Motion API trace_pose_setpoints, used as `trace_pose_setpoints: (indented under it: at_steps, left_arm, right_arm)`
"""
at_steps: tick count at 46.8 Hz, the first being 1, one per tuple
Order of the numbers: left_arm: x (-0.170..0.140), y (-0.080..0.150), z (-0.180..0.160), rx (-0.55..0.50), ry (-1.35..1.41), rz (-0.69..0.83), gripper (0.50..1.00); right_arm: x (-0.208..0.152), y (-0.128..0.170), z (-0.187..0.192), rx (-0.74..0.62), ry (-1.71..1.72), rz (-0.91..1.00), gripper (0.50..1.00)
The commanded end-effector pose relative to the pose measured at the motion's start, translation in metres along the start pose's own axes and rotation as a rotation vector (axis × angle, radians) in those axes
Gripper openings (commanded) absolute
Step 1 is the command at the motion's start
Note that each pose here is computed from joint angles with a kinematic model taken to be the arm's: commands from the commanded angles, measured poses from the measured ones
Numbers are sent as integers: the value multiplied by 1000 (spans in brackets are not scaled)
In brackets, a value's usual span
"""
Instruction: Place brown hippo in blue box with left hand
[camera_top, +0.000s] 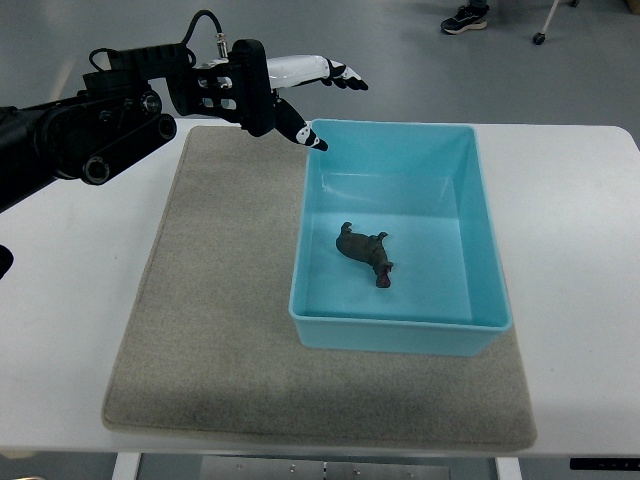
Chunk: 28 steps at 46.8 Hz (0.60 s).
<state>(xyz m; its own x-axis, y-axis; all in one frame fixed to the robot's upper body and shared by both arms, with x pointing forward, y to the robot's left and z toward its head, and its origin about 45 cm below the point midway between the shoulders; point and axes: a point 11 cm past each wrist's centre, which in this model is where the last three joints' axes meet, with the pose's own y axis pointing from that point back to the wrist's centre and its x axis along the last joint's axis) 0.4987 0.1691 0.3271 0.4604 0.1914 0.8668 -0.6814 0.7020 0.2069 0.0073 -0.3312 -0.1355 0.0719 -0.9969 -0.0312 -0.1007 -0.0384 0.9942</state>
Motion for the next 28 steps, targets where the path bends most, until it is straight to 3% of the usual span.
trace_pose_setpoints:
  at_steps: [1, 8, 12, 28]
  left_arm:
    - [8, 6, -15, 40, 56, 43, 960]
    - [19, 16, -36, 96, 119, 102, 966]
    - [24, 20, -44, 115, 153, 132, 994]
    - [33, 34, -66, 148, 303, 272, 994]
  right_arm:
    - [0, 0, 0, 0, 0, 0, 936]
    - [0, 0, -1, 1, 1, 0, 936]
    - [0, 0, -1, 1, 1, 0, 936]
    - [0, 0, 0, 0, 0, 0, 936]
